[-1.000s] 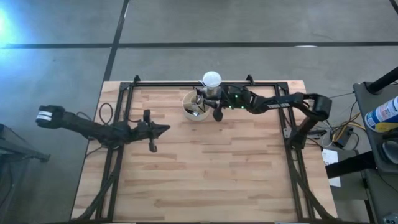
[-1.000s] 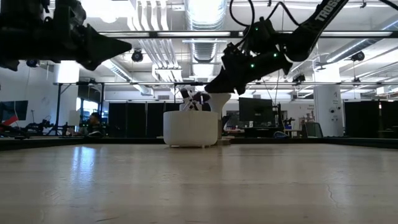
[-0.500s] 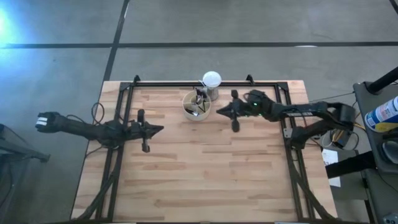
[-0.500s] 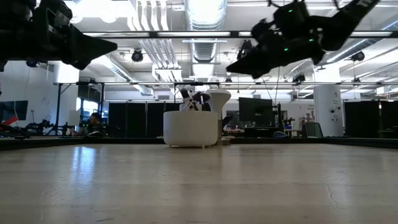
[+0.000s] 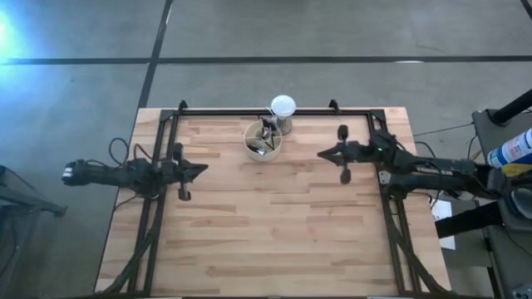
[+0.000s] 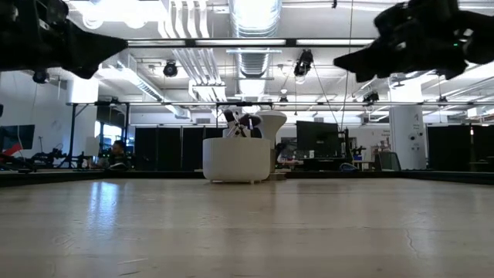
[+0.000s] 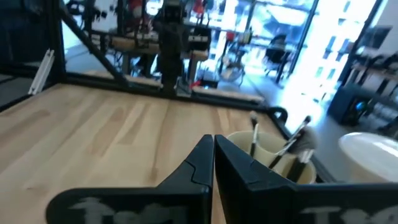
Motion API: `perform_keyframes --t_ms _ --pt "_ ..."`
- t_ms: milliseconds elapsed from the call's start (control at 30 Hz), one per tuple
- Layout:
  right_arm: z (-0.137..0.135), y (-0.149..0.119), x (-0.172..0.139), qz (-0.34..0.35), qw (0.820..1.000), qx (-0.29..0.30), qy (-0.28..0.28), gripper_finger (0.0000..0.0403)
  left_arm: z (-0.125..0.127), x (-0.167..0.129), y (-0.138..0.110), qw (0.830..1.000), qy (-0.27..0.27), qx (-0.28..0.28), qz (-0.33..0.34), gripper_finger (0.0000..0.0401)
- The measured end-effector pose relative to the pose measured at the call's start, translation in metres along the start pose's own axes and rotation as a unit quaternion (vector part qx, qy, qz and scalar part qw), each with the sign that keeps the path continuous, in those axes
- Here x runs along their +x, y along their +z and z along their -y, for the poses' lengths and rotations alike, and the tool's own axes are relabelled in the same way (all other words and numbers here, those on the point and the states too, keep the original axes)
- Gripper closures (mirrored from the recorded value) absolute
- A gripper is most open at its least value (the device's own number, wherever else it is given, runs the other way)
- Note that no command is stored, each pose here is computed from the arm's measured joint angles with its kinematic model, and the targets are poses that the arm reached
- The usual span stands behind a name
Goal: Put items in baskets/containers
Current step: Return to Home Position
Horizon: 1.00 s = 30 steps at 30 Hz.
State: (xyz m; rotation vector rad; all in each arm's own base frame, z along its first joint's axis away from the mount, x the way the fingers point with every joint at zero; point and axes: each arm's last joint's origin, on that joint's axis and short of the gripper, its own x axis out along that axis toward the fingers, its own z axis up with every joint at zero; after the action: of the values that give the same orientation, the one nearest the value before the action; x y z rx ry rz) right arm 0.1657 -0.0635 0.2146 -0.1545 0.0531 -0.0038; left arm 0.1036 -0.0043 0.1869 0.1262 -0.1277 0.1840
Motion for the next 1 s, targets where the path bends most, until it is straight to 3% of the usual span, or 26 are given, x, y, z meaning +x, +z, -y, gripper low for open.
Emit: perform_keyframes --t_ms 267,567,833,1000 --pt "-0.008 -0.002 -0.037 0.066 0.998 -0.022 -0.003 0.0394 -0.003 -0.01 -0.001 1.0 0.0 -0.001 0.001 0.0401" --pt "-0.006 0.001 -0.068 0.09 0.995 -0.036 -0.036 0.0394 -0.003 -0.01 -0.002 1.0 0.004 0.0 -0.011 0.0401" --pt "-0.006 -0.011 -0.087 0.126 0.988 -0.039 -0.075 0.0394 -0.003 -0.01 -0.003 1.0 0.011 -0.005 -0.016 0.0401" --pt "-0.004 -0.017 -0.094 0.151 0.986 -0.027 -0.067 0.0394 -0.003 -0.01 -0.003 1.0 0.011 -0.006 -0.014 0.0401"
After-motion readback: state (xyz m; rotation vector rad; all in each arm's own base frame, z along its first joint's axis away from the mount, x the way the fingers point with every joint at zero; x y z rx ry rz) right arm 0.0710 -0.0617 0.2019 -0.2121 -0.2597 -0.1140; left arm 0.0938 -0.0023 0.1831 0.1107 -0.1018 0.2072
